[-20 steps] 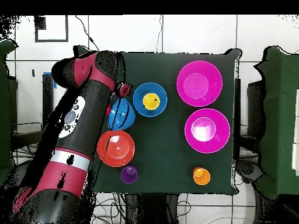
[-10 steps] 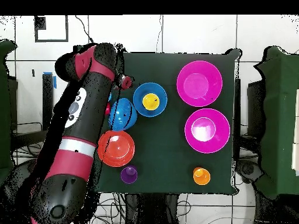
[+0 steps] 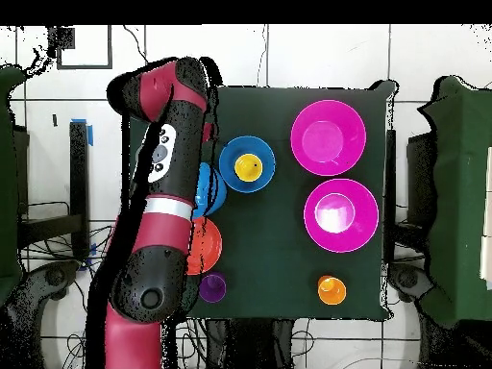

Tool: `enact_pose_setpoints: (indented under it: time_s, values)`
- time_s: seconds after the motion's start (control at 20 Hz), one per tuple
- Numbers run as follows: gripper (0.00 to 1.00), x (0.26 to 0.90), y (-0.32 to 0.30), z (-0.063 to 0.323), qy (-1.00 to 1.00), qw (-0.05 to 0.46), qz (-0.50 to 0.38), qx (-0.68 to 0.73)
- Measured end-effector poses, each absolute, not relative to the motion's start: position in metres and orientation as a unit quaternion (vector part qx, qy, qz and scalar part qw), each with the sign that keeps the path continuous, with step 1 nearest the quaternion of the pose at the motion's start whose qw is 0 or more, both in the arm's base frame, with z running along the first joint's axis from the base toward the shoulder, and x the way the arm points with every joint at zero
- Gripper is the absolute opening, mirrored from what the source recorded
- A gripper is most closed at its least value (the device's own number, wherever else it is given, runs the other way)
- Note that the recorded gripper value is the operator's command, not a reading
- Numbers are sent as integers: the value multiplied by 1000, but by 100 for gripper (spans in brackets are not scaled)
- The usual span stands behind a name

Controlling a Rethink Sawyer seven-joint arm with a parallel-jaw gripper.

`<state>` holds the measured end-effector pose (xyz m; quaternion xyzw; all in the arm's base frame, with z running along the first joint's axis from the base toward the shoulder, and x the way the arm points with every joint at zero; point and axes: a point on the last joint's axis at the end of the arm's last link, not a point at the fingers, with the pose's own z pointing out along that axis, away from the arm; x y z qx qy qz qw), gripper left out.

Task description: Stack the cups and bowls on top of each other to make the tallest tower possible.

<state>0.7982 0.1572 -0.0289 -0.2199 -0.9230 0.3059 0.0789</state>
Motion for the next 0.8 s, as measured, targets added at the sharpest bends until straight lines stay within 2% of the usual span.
enact_pose_setpoints:
  time_s: [0.35, 0.8]
  values:
    - [100, 802, 176, -35, -925, 113, 279, -231]
    - [100, 810, 208, -25, -929, 114, 264, -231]
